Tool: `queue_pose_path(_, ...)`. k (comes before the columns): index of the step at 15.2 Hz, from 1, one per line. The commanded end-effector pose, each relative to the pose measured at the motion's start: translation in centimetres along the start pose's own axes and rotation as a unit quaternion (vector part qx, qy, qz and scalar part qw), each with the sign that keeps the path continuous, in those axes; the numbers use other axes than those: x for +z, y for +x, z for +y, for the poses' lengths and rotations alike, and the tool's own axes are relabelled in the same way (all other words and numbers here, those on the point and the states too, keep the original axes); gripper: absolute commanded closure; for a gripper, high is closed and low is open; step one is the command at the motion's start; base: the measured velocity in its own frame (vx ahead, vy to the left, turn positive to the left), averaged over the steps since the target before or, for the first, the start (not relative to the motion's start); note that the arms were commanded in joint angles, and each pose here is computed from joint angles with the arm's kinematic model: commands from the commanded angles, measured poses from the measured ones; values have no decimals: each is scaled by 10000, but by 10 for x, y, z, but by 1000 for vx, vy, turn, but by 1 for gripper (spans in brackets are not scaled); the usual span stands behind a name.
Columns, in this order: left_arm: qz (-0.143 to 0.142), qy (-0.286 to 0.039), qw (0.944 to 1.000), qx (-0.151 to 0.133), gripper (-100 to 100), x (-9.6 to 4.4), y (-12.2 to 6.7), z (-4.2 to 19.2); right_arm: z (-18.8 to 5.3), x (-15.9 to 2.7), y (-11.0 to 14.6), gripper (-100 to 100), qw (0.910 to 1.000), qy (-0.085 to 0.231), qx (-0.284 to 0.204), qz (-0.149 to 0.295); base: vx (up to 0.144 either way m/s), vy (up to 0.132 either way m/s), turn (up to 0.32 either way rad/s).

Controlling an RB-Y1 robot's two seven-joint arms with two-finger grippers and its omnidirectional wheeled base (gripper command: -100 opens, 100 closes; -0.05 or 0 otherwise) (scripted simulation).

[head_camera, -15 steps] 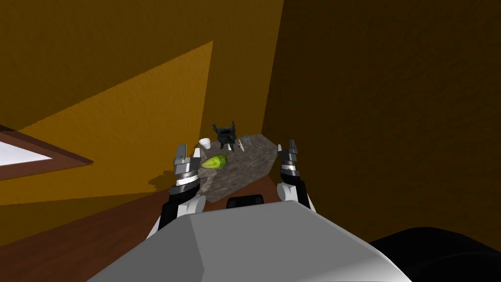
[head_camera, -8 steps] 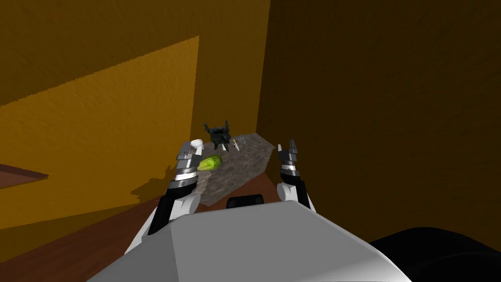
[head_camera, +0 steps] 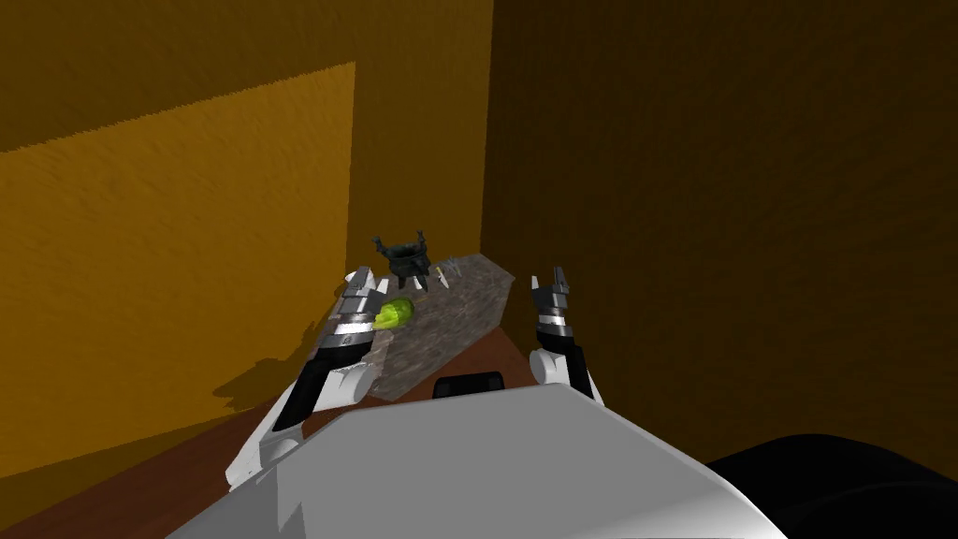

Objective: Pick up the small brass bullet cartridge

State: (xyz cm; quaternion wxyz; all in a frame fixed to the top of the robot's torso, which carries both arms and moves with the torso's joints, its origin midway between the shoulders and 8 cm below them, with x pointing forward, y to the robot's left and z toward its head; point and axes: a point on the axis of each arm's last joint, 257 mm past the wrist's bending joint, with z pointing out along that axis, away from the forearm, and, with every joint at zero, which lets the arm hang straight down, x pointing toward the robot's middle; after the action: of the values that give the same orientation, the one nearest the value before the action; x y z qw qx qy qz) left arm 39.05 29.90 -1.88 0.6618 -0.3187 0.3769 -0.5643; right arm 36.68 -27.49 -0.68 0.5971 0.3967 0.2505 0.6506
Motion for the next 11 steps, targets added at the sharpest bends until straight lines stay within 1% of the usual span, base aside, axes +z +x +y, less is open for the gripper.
queue_pose_path(1, 33, -180, 9998, -38, -100, 4, -2, 10, 0, 0, 0, 0, 10000, 0, 0, 0, -15, -24, -166)
queue_pose_path(2, 69, -252, 9996, -86, -100, 9, -6, 14, 0, 0, 0, 0, 10000, 0, 0, 0, -20, -31, -212)
queue_pose_path(4, 69, -385, 9992, -85, -100, 8, -6, 20, 0, 0, 0, 0, 10000, 0, 0, 0, -20, -27, -118)
queue_pose_path(5, 95, -499, 9986, -139, -100, 13, -10, 27, 0, 0, 0, 0, 10000, 0, -1, 0, -14, -30, -131)
queue_pose_path(6, 94, -608, 9980, -138, -100, 13, -10, 32, 0, 0, 0, 0, 10000, 0, 0, 0, -14, -33, -167)
queue_pose_path(7, 94, -612, 9980, -137, -100, 13, -10, 32, 0, 0, 0, 0, 10000, 0, 0, 0, -10, -23, -69)
queue_pose_path(8, 110, -742, 9970, -196, -100, 17, -15, 40, 0, 0, 0, 0, 10000, 0, -1, 0, -8, -31, -155)
queue_pose_path(10, 106, -861, 9960, -194, -100, 16, -15, 46, 0, 0, 0, 0, 10000, 0, 0, 0, -6, -25, -104)
queue_pose_path(11, 114, -947, 9951, -258, -100, 21, -21, 51, 0, 0, 0, 0, 10000, 0, -1, 0, -4, -31, -150)
